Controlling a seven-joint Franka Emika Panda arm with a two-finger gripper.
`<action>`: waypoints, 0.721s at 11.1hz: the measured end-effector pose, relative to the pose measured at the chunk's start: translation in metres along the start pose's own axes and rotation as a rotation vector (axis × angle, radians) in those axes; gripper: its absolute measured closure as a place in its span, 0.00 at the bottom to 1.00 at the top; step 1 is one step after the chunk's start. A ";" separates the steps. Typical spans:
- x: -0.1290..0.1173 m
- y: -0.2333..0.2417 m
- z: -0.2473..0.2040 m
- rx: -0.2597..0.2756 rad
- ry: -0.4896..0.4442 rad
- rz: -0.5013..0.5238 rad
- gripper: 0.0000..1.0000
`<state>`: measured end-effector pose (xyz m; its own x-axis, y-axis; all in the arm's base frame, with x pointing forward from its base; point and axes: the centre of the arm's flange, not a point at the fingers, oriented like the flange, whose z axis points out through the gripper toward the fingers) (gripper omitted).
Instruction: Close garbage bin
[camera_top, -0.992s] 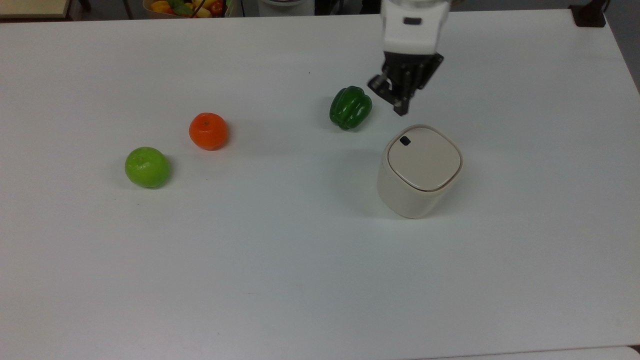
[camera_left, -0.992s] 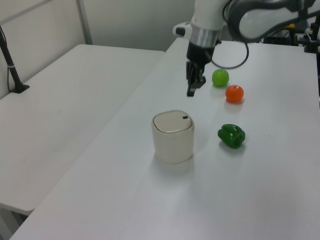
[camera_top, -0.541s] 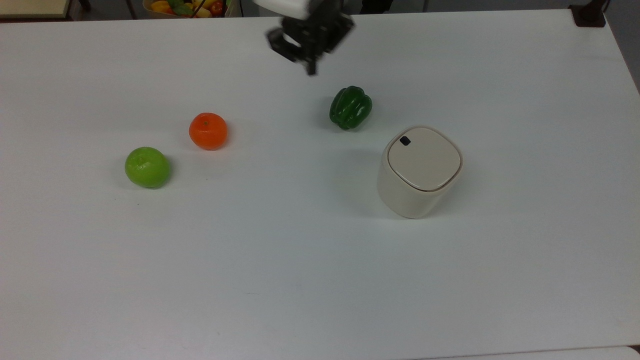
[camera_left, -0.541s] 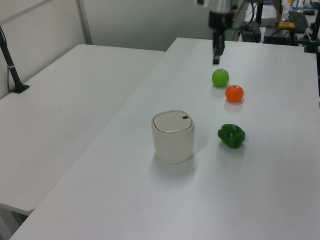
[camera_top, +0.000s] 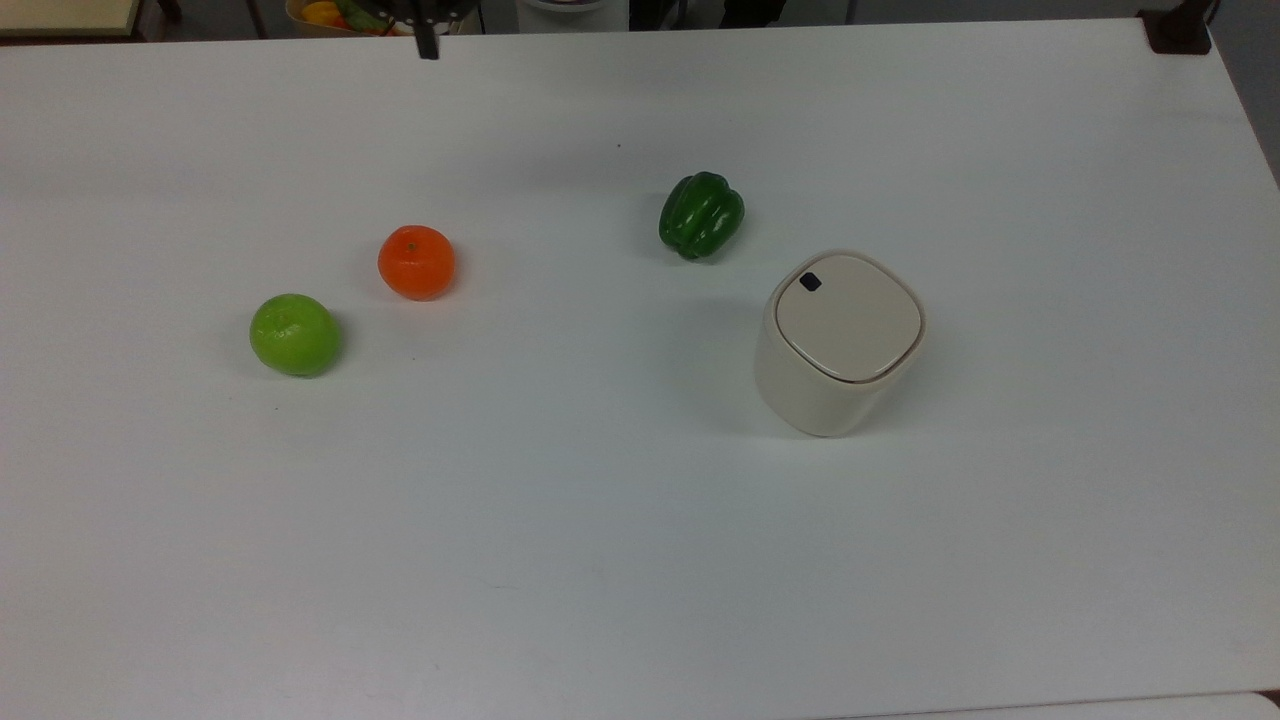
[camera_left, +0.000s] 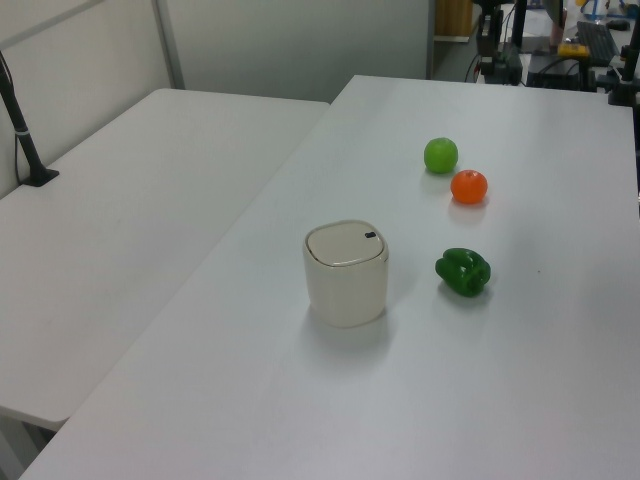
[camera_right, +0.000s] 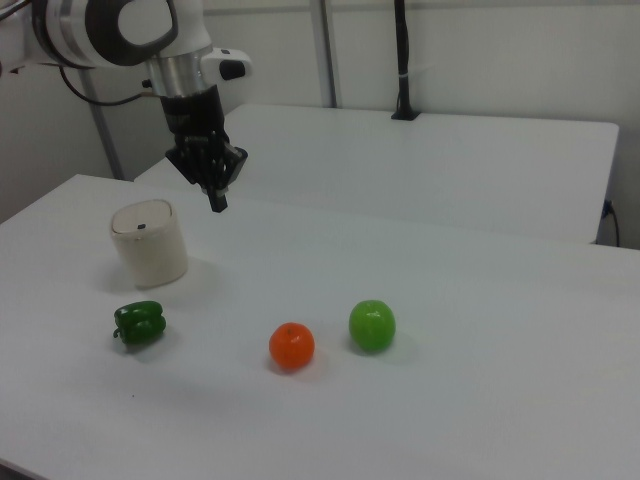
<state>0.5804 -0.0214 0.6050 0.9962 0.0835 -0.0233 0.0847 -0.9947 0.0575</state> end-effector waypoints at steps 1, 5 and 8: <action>-0.001 0.003 0.004 -0.013 -0.009 0.021 0.99; -0.001 0.004 0.011 -0.032 -0.027 0.035 0.53; -0.001 0.005 0.011 -0.047 -0.029 0.034 0.08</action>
<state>0.5792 -0.0269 0.5939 0.9977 0.0473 -0.0494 0.0523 -0.9930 0.1060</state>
